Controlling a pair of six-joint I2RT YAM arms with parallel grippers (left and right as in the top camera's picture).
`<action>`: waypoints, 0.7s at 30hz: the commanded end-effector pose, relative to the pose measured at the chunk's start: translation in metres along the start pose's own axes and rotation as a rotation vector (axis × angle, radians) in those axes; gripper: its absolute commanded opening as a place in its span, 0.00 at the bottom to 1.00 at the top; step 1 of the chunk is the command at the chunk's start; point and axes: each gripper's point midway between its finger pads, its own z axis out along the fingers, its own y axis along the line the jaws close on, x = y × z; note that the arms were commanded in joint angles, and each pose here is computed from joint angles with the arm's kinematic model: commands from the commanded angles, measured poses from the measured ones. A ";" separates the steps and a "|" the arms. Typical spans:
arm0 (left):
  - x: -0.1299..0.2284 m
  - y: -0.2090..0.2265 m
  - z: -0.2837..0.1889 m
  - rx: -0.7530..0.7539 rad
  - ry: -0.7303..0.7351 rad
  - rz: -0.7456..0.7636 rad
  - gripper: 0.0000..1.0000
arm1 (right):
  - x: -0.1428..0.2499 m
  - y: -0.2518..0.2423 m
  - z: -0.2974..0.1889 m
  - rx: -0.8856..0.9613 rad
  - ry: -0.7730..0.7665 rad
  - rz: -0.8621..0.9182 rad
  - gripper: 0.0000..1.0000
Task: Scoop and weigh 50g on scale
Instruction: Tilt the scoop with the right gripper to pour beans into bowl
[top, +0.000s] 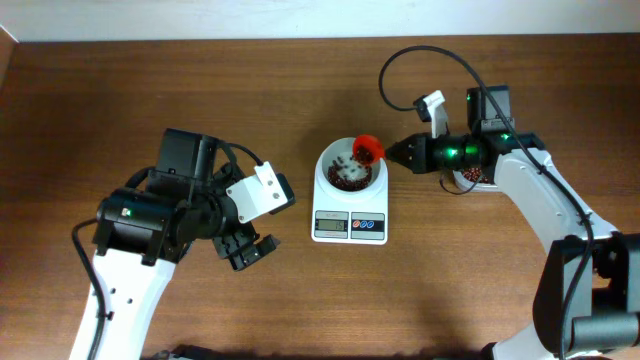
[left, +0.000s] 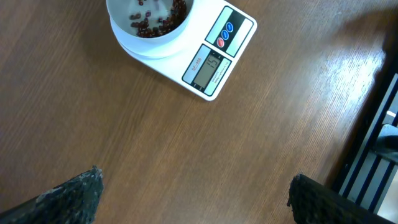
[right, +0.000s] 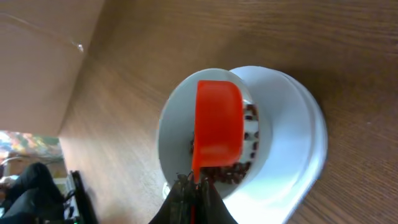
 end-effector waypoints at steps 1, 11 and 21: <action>-0.003 0.000 -0.001 0.008 -0.015 0.017 0.99 | 0.001 0.010 0.003 -0.062 0.006 -0.060 0.04; -0.003 0.000 -0.001 0.008 -0.015 0.017 0.99 | 0.002 0.006 0.003 -0.040 0.010 -0.055 0.04; -0.003 0.000 -0.001 0.008 -0.015 0.017 0.99 | 0.005 -0.006 0.003 0.028 0.022 -0.003 0.04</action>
